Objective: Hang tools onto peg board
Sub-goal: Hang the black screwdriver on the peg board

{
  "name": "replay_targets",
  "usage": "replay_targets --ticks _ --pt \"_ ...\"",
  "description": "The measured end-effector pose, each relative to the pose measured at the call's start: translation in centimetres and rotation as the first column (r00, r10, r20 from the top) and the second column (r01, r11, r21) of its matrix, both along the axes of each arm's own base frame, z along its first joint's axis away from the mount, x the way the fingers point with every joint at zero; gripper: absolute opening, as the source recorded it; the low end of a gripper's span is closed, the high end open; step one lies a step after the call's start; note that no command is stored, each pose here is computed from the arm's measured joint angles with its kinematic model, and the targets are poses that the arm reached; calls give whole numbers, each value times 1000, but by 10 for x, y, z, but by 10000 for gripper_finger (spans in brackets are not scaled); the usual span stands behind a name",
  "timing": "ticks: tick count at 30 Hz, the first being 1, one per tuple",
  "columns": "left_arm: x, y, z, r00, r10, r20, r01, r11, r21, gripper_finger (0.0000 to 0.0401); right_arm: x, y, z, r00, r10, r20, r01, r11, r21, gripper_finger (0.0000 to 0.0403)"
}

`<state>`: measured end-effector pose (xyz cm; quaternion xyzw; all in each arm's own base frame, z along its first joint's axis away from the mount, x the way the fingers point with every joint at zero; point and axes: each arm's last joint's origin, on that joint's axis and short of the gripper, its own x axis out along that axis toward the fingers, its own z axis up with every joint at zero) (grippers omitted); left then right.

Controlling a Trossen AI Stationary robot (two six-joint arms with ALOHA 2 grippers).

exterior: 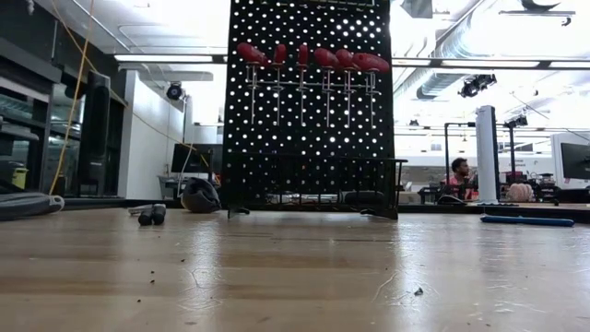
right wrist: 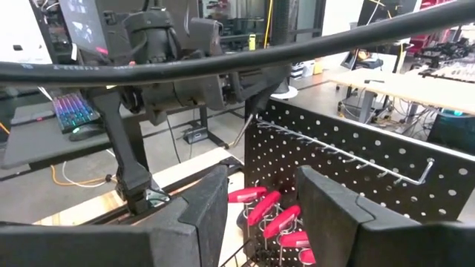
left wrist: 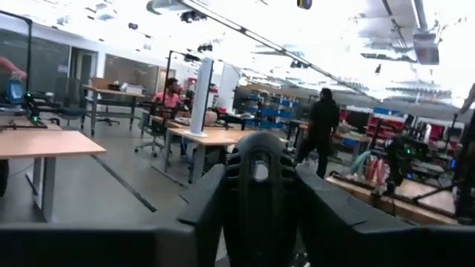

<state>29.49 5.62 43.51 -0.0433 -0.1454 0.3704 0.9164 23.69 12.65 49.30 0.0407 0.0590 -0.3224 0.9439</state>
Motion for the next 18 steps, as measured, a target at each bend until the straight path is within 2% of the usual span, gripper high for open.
replay_targets --ticks 3,5,9,14,16,18 --pt "0 0 2 1000 3 24 -3 1000 2 171 0 0 0 1000 -2 8 2 1000 11 151" --pt "0 0 2 999 6 33 -6 1000 2 167 0 0 0 1000 -2 10 2 1000 13 151" --pt "-1 0 5 998 5 63 -6 1000 6 117 0 0 0 1000 -2 10 2 1000 14 151" --pt "-1 0 5 998 5 63 -6 1000 6 22 0 0 0 1000 -2 10 2 1000 14 151" --pt "-1 0 5 998 5 66 -5 1000 6 6 0 0 0 1000 -2 11 2 1000 14 151" --pt "-2 0 5 998 8 59 -8 1000 13 12 0 0 0 1000 -2 10 2 1000 14 151"
